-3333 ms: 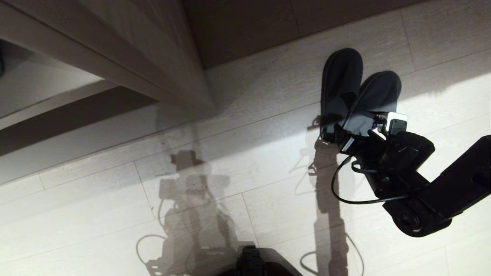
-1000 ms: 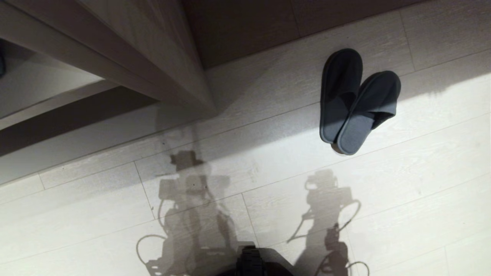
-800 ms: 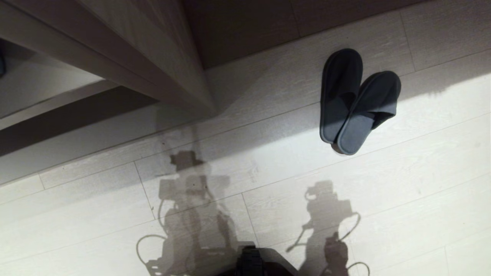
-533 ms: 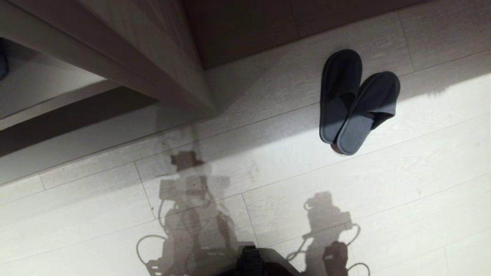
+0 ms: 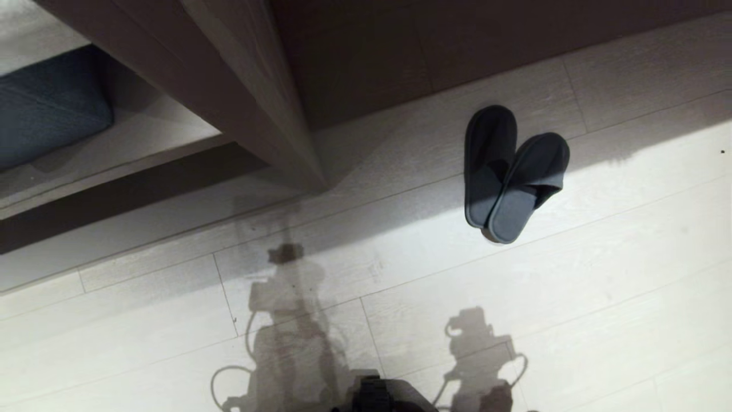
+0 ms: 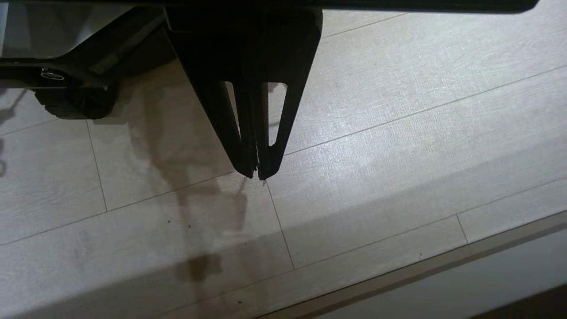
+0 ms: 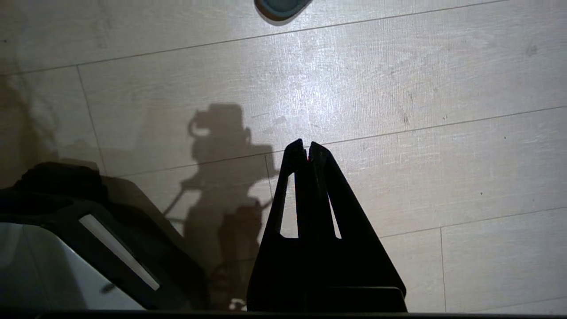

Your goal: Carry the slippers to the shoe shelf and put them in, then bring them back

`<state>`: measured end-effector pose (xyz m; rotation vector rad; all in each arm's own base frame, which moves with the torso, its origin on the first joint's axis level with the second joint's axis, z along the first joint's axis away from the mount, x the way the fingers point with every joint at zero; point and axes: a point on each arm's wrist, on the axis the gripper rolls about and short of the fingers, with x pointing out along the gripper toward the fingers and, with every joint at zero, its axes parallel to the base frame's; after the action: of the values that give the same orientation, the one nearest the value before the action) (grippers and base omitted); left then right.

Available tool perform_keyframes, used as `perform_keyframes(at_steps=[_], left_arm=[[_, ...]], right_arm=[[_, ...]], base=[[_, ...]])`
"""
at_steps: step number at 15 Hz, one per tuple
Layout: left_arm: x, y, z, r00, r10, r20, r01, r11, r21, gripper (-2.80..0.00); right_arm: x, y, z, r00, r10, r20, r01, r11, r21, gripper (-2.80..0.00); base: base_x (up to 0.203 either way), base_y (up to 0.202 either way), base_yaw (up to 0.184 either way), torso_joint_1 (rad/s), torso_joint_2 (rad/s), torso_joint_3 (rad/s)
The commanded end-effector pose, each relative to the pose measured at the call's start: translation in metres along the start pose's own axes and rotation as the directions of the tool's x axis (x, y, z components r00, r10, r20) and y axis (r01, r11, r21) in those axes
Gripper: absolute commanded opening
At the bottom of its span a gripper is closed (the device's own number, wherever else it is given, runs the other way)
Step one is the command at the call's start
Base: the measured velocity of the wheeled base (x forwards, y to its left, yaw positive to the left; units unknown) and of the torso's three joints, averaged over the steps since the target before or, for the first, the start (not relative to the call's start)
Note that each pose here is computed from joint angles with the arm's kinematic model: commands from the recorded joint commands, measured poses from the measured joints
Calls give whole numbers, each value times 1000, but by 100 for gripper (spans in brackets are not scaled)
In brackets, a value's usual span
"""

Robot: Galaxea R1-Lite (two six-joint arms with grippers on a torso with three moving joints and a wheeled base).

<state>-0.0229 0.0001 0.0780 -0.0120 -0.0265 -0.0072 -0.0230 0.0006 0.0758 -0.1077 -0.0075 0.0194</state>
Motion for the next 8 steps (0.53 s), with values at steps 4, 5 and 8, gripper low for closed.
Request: perform_keyframes(at_steps=[4, 5, 8], left_arm=[[1, 0, -2, 1000, 1, -8, -1, 1000, 0, -280], [1, 0, -2, 1000, -1, -8, 1, 1000, -2, -280], [1, 0, -2, 1000, 1, -8, -1, 1000, -2, -280]], right_arm=[[0, 0, 0, 1000, 1, -3, -1, 1000, -1, -280], [0, 0, 0, 1000, 0, -2, 0, 1000, -1, -280], [0, 0, 0, 1000, 1, -3, -1, 1000, -1, -280]], base=[[0, 0, 0, -1, 4, 203], [0, 0, 0, 1, 1, 204], [0, 0, 0, 1, 2, 201]])
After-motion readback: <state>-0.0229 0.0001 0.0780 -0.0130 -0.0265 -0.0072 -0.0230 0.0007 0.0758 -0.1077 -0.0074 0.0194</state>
